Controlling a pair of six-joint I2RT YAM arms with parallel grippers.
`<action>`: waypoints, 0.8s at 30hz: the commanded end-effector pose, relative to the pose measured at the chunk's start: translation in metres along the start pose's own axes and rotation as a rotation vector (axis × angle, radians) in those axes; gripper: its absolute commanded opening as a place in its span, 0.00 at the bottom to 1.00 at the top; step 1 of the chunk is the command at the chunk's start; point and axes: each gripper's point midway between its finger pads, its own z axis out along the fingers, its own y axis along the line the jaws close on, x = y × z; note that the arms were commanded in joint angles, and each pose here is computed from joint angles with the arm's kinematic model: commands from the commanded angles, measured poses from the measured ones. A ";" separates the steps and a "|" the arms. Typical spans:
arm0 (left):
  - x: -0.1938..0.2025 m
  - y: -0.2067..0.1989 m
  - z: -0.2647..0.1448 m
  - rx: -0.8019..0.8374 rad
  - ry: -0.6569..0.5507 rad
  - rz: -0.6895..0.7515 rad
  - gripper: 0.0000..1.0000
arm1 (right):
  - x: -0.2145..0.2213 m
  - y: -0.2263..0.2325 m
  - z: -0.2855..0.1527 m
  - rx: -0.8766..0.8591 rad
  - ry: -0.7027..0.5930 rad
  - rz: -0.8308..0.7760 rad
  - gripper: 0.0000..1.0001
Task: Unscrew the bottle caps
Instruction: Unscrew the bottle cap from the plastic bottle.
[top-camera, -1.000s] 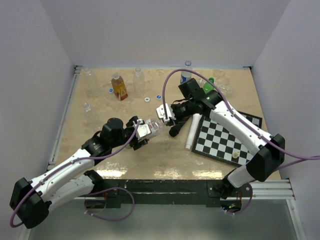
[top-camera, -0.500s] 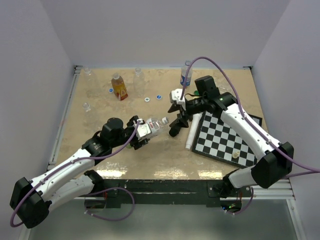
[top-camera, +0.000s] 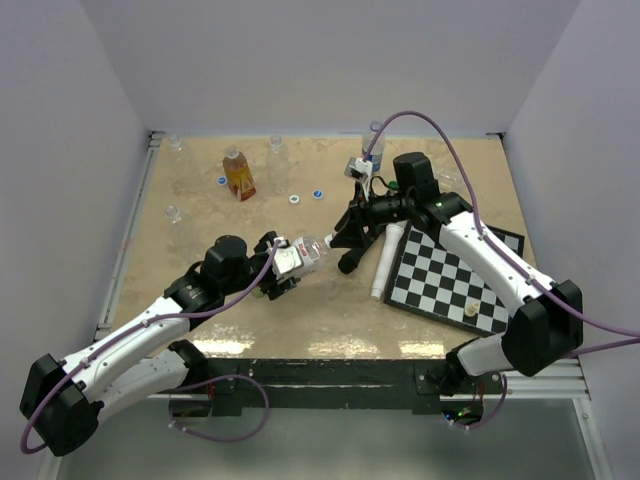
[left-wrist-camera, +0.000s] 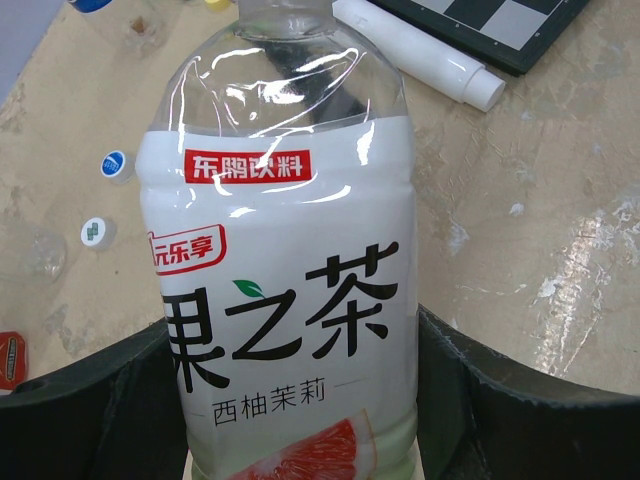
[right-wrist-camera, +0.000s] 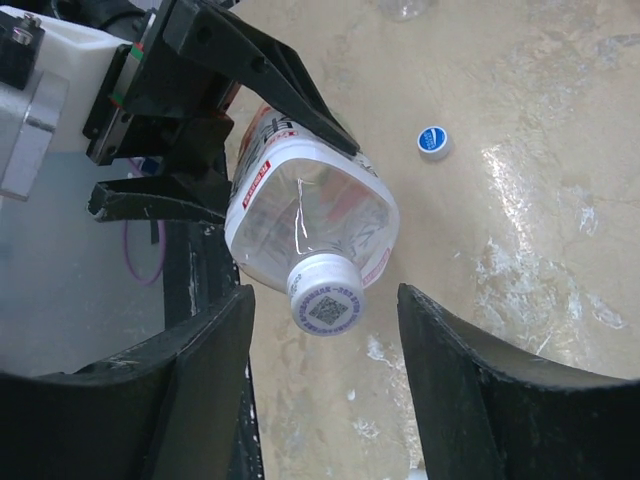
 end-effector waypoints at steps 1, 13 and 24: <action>-0.020 0.003 0.002 -0.001 -0.070 0.011 0.00 | -0.010 0.010 0.002 -0.054 -0.034 0.033 0.61; -0.020 0.005 0.002 -0.009 -0.068 0.014 0.00 | 0.001 0.000 0.009 -0.046 -0.005 0.059 0.58; -0.019 0.005 0.001 -0.010 -0.066 0.012 0.00 | 0.006 0.016 0.007 -0.124 0.022 -0.011 0.00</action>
